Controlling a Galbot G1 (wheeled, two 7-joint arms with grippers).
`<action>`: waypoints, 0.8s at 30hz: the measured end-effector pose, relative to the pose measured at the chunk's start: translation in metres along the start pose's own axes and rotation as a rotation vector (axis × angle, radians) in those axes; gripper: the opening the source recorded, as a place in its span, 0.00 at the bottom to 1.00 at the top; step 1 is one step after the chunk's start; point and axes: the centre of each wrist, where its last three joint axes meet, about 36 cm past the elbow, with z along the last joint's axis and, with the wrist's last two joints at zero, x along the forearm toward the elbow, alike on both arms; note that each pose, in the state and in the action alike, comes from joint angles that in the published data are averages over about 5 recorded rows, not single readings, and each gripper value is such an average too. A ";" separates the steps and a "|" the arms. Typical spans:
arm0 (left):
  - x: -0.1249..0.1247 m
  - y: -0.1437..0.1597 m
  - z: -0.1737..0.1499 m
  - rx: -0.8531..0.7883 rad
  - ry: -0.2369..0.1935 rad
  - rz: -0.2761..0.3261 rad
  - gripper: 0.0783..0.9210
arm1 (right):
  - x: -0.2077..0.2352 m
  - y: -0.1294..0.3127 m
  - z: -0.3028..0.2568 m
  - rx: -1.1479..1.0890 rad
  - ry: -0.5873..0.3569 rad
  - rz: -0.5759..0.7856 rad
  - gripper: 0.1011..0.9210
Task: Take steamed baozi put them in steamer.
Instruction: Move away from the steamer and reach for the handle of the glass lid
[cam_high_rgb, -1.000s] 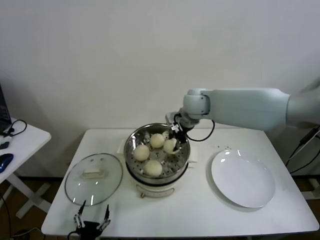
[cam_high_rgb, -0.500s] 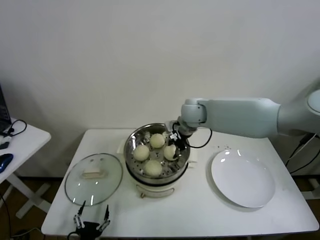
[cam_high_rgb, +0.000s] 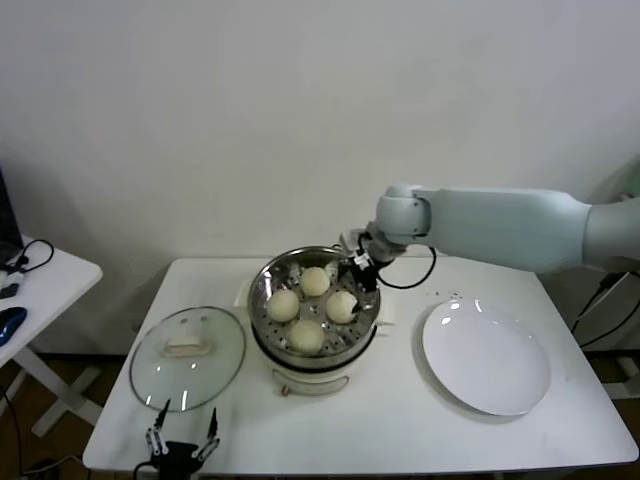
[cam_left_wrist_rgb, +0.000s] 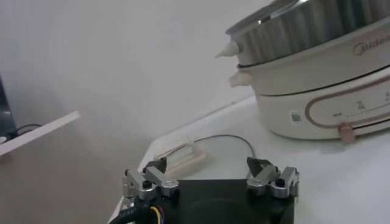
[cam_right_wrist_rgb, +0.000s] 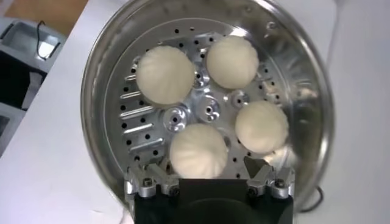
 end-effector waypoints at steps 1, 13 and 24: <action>-0.001 0.000 -0.001 0.001 -0.002 -0.002 0.88 | 0.005 0.002 0.003 -0.013 -0.013 0.012 0.88; -0.010 -0.003 -0.008 0.030 -0.025 -0.012 0.88 | 0.045 0.063 0.053 -0.261 -0.268 0.327 0.88; -0.017 0.000 -0.009 0.071 -0.038 -0.032 0.88 | 0.035 0.143 0.087 -0.466 -0.480 0.668 0.88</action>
